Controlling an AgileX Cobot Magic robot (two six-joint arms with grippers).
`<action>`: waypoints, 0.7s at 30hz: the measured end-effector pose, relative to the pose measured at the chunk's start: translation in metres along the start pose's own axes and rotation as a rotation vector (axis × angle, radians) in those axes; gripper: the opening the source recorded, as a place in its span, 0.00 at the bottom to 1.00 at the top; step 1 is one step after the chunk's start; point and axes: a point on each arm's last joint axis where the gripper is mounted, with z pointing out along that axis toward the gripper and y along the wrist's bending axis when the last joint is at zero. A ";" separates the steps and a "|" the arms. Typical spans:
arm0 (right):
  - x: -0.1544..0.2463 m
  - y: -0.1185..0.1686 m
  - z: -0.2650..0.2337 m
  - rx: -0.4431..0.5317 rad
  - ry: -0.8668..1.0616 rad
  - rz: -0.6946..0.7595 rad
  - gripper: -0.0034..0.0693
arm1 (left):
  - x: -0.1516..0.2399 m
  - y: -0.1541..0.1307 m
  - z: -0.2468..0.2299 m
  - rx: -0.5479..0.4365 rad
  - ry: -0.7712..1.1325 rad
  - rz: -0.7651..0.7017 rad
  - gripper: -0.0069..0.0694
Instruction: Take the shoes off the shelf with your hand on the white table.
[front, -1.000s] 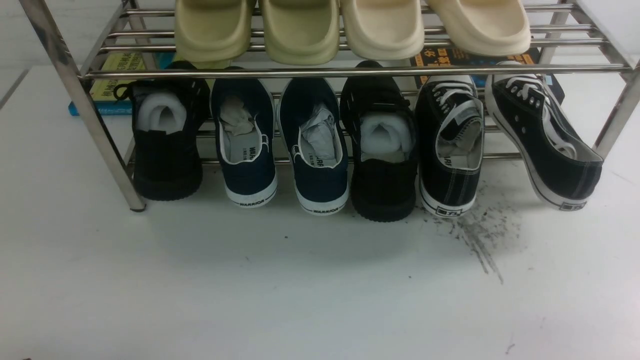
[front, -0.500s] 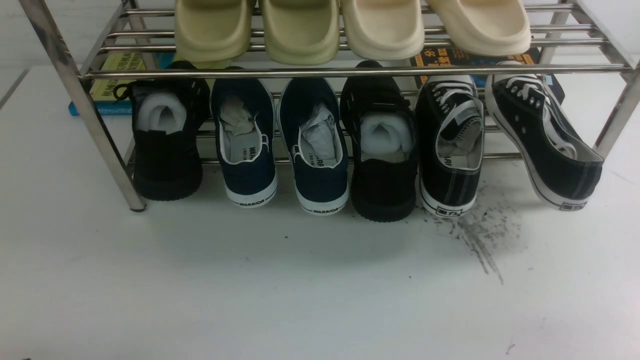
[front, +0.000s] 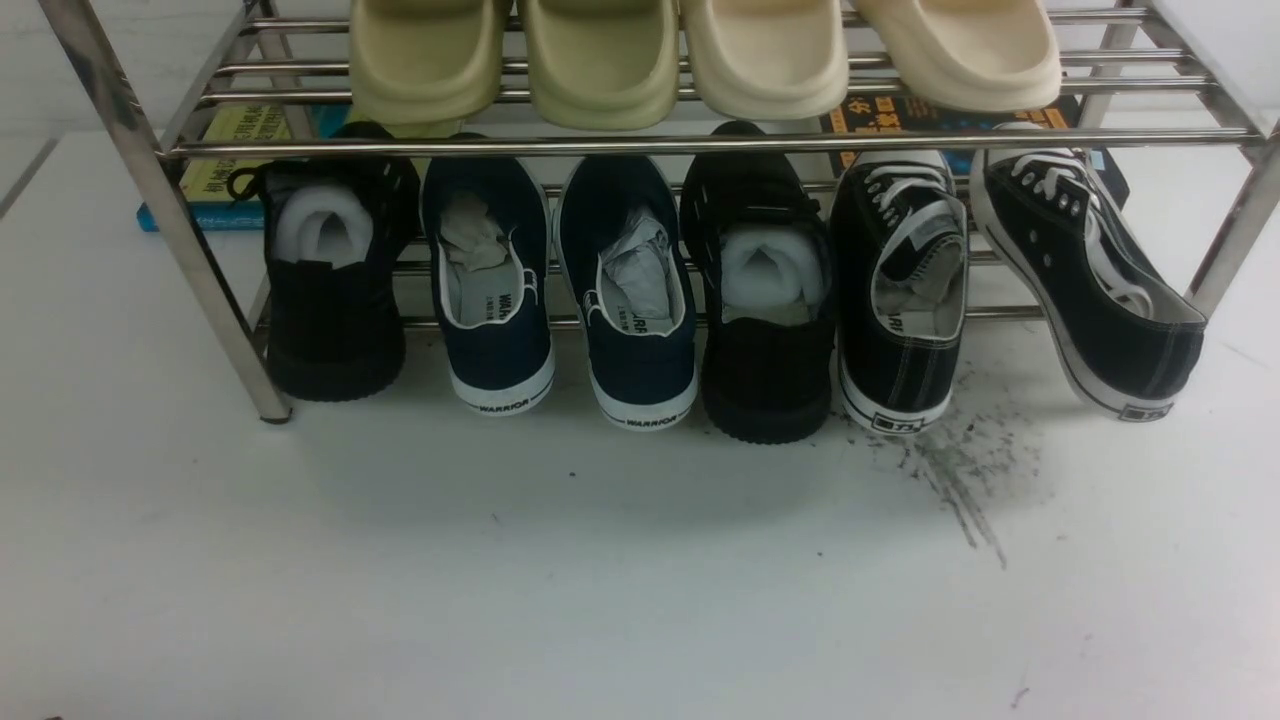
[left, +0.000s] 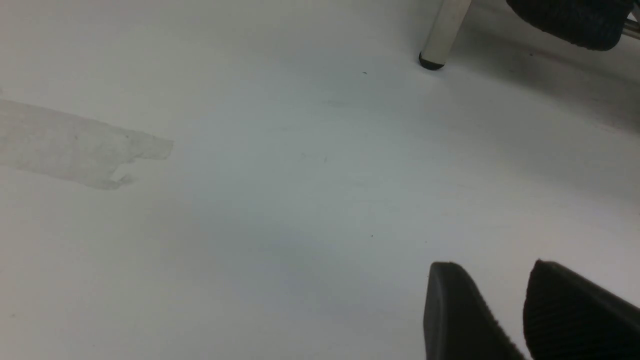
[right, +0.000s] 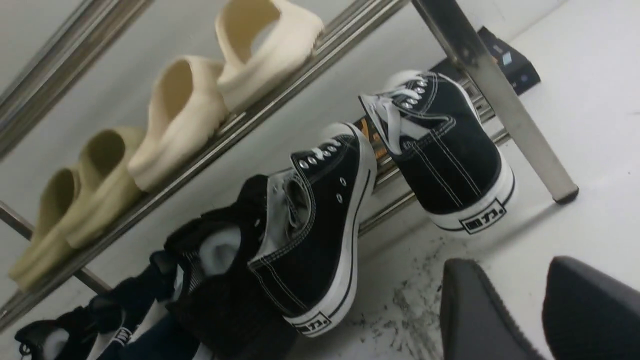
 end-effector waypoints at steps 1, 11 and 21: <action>0.000 0.000 0.000 0.000 -0.001 0.000 0.37 | 0.000 0.000 0.000 0.000 0.000 0.000 0.40; -0.040 0.035 -0.002 -0.078 -0.119 -0.137 0.28 | 0.000 0.000 0.000 0.000 0.000 0.000 0.40; -0.097 0.095 0.035 0.081 0.295 -0.582 0.04 | 0.000 0.000 0.000 0.000 0.000 0.000 0.40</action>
